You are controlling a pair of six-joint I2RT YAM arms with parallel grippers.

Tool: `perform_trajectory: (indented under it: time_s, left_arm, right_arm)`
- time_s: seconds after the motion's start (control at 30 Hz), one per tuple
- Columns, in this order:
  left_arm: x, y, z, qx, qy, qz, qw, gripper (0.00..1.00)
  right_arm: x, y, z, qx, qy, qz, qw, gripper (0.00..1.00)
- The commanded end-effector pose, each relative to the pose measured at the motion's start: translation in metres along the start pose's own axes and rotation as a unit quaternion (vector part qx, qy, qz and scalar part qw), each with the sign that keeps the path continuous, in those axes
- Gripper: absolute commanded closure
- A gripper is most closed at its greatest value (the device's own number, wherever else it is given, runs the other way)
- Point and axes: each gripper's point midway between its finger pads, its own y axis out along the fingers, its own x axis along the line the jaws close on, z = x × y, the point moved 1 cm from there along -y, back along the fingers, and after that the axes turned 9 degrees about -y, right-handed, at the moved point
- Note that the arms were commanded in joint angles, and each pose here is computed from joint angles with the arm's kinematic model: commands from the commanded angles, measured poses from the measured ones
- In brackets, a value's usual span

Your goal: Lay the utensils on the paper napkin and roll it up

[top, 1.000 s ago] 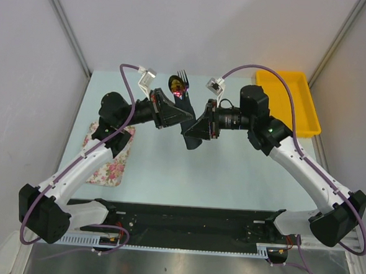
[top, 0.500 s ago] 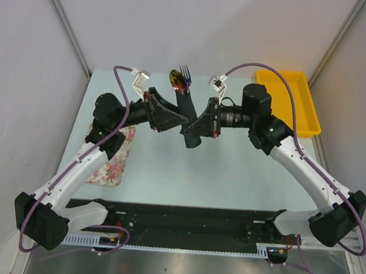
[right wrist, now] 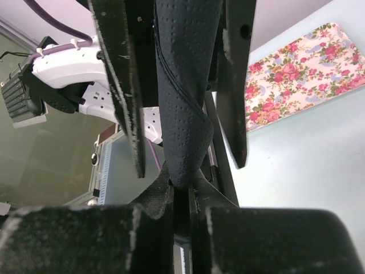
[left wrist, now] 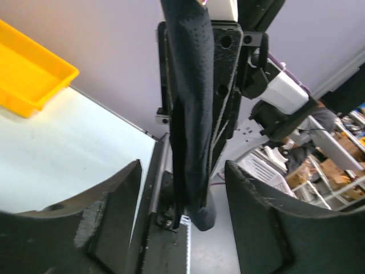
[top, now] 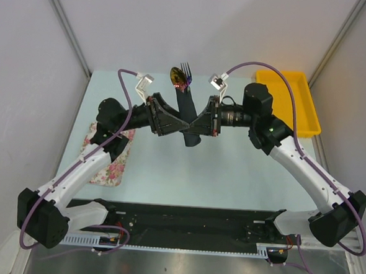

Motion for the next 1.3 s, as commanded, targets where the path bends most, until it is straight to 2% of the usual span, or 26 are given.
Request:
perform_trajectory:
  time_s: [0.0, 0.07, 0.23, 0.33, 0.37, 0.53, 0.57, 0.6, 0.63, 0.67, 0.77, 0.9, 1.03, 1.07, 1.13, 1.27]
  left_arm:
    - [-0.018, 0.003, -0.002, -0.001, 0.005, 0.041, 0.999, 0.42]
    - [-0.017, 0.004, -0.003, -0.002, -0.001, 0.042, 0.999, 0.52]
    - [-0.019, 0.005, -0.006, -0.009, -0.009, 0.049, 0.999, 0.68]
    - [-0.018, 0.006, -0.004, -0.008, -0.015, 0.05, 0.999, 0.84]
    - [-0.018, 0.006, -0.004, -0.008, -0.014, 0.051, 0.999, 0.98]
    - [-0.018, 0.006, -0.004, -0.01, -0.008, 0.05, 0.999, 1.0]
    - [-0.019, 0.005, -0.007, -0.014, -0.003, 0.05, 0.999, 1.0]
    - [-0.02, 0.005, -0.008, -0.016, 0.003, 0.051, 0.999, 1.0]
    - [-0.02, 0.004, -0.012, -0.022, 0.007, 0.048, 0.999, 1.0]
    - [-0.021, 0.004, -0.016, -0.027, 0.014, 0.049, 0.998, 1.0]
    - [-0.02, 0.002, -0.026, -0.043, 0.024, 0.042, 0.998, 1.0]
    - [-0.018, 0.002, -0.032, -0.051, 0.031, 0.038, 0.997, 1.0]
    - [-0.013, 0.002, -0.033, -0.057, 0.032, 0.031, 0.997, 1.0]
    - [-0.012, 0.002, -0.034, -0.059, 0.034, 0.03, 0.997, 1.0]
    - [-0.011, 0.002, -0.036, -0.062, 0.038, 0.028, 0.997, 1.0]
    - [-0.01, 0.001, -0.043, -0.071, 0.045, 0.027, 0.996, 1.0]
  right_arm:
    - [0.014, 0.0, -0.014, -0.018, -0.042, -0.019, 0.999, 1.0]
    - [0.014, 0.0, -0.013, -0.017, -0.045, -0.018, 0.999, 1.0]
    - [0.017, 0.0, -0.01, -0.015, -0.05, -0.023, 0.998, 1.0]
    - [0.019, -0.002, -0.011, -0.019, -0.058, -0.023, 0.998, 1.0]
    - [0.019, -0.002, -0.011, -0.019, -0.059, -0.022, 0.998, 1.0]
    - [0.015, -0.005, -0.01, -0.017, -0.06, -0.009, 0.998, 1.0]
    - [0.013, -0.004, -0.01, -0.016, -0.057, -0.003, 0.998, 0.96]
    - [0.011, -0.005, -0.009, -0.015, -0.053, 0.002, 0.998, 0.8]
    - [0.008, -0.006, -0.006, -0.009, -0.047, 0.011, 0.999, 0.72]
    - [0.006, -0.006, -0.004, -0.006, -0.045, 0.014, 0.999, 0.54]
    - [-0.005, -0.011, 0.007, 0.011, -0.038, 0.045, 0.998, 0.39]
    - [-0.018, -0.019, 0.019, 0.02, -0.037, 0.085, 0.995, 0.41]
    - [-0.011, -0.016, 0.02, 0.016, -0.036, 0.07, 0.997, 0.48]
    - [-0.009, -0.015, 0.021, 0.017, -0.037, 0.064, 0.997, 0.64]
    - [-0.002, -0.012, 0.028, 0.025, -0.029, 0.038, 0.999, 0.77]
    - [0.008, -0.008, 0.049, 0.05, 0.025, -0.011, 0.998, 0.82]
